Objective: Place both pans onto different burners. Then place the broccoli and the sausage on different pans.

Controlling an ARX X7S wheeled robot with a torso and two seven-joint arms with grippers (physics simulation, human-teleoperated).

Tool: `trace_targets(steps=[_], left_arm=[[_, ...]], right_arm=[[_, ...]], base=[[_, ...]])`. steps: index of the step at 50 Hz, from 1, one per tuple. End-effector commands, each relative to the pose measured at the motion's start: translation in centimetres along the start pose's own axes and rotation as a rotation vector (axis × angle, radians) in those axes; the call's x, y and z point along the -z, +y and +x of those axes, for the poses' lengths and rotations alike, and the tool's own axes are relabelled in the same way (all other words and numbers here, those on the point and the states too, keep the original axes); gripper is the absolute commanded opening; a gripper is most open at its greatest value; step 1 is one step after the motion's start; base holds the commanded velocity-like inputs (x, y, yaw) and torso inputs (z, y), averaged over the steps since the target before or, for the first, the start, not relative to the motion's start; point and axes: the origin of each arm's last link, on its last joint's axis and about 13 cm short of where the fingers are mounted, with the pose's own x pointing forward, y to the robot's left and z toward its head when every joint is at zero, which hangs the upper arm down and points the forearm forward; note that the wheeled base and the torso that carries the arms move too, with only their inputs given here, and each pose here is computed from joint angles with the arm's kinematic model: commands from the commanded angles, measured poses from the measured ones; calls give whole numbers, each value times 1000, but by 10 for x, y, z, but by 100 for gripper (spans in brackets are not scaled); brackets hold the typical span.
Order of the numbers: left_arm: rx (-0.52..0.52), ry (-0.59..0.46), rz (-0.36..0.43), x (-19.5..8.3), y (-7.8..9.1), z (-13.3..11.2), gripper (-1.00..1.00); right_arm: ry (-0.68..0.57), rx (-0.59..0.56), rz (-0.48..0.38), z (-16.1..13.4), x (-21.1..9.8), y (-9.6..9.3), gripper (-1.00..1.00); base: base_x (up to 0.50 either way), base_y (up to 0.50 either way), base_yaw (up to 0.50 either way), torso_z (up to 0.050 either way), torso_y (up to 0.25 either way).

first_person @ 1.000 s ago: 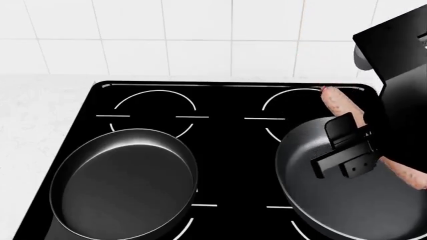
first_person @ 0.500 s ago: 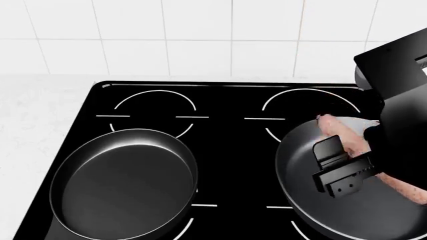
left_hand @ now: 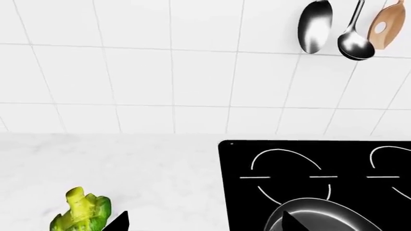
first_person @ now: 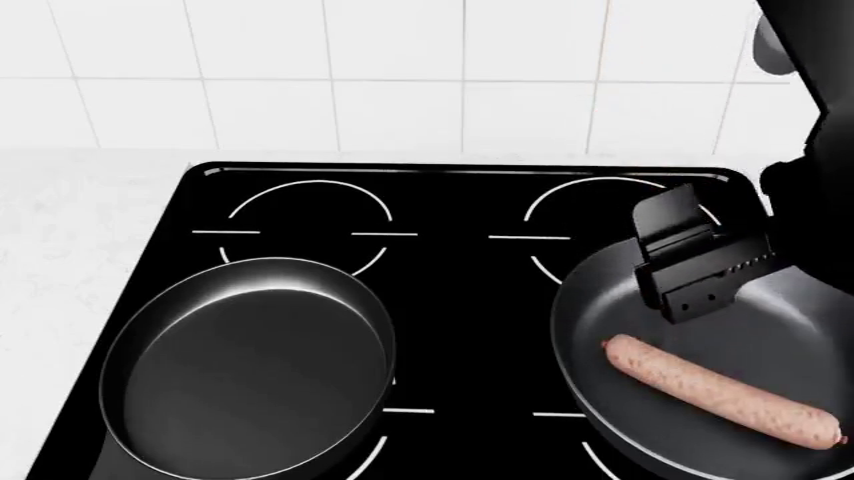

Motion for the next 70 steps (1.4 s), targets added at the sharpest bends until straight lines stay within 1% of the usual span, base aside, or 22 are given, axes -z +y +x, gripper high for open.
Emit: trace_targets(steps=[1, 2, 5, 8, 14, 21, 23, 24, 30, 31, 32, 34, 35, 36, 40, 43, 46, 55, 56, 58, 65, 70], left_arm=[[7, -35, 14, -5, 0, 2, 100], [-10, -41, 30, -4, 0, 3, 100], [-25, -41, 17, -3, 3, 6, 100], [-88, -59, 44, -5, 8, 9, 100], [-133, -60, 51, -6, 14, 15, 100], [-202, -109, 64, -24, 22, 10, 100], [-239, -115, 77, -27, 25, 10, 100], [-309, -109, 121, -25, 28, 11, 100], [-302, -66, 66, -30, 35, 25, 100], [-317, -62, 77, -31, 36, 27, 100], [-305, -50, 57, -33, 36, 30, 100], [-313, -32, 65, -36, 35, 37, 100], [-332, -30, 91, -37, 36, 39, 100], [-325, -2, 51, -39, 37, 44, 100], [-330, 53, 20, -36, 43, 61, 100], [-337, 70, 29, -36, 45, 72, 100], [-336, 96, 14, -33, 47, 83, 100], [-352, 124, 5, -26, 52, 105, 100], [-364, 117, 26, -25, 52, 109, 100], [-356, 129, 10, -21, 52, 116, 100], [-370, 149, 18, -9, 53, 133, 100], [-380, 160, 3, -2, 55, 143, 100]], right_arm=[[-164, -10, 10, -26, -7, 12, 100], [-174, -15, 5, -26, -7, 14, 100], [-228, -13, 13, -32, -10, 19, 100], [-260, 11, 16, -43, -9, 19, 100], [-294, 41, 26, -58, -10, 17, 100], [-339, 60, 39, -71, -15, 15, 100], [-342, 63, 42, -71, -15, 14, 100], [-341, 64, 42, -70, -15, 14, 100], [-339, 63, 54, -66, -12, 13, 100], [-337, 63, 52, -65, -12, 13, 100], [-338, 63, 54, -64, -12, 13, 100], [-338, 59, 58, -62, -11, 13, 100], [-336, 57, 57, -62, -11, 13, 100], [-336, 57, 61, -60, -10, 13, 100], [-334, 50, 62, -56, -10, 13, 100], [-332, 48, 60, -54, -11, 13, 100], [-329, 50, 59, -53, -12, 13, 100], [-324, 36, 52, -49, -15, 14, 100], [-325, 37, 52, -49, -15, 14, 100], [-326, 36, 54, -49, -14, 14, 100], [-317, 41, 59, -48, -11, 14, 100], [-316, 41, 60, -47, -11, 14, 100]], base=[[0, 0, 0, 0, 0], [0, 0, 0, 0, 0], [0, 0, 0, 0, 0], [0, 0, 0, 0, 0], [0, 0, 0, 0, 0], [0, 0, 0, 0, 0], [0, 0, 0, 0, 0], [0, 0, 0, 0, 0], [0, 0, 0, 0, 0], [0, 0, 0, 0, 0], [0, 0, 0, 0, 0], [0, 0, 0, 0, 0], [0, 0, 0, 0, 0], [0, 0, 0, 0, 0], [0, 0, 0, 0, 0], [0, 0, 0, 0, 0], [0, 0, 0, 0, 0], [0, 0, 0, 0, 0], [0, 0, 0, 0, 0], [0, 0, 0, 0, 0], [0, 0, 0, 0, 0], [0, 0, 0, 0, 0]])
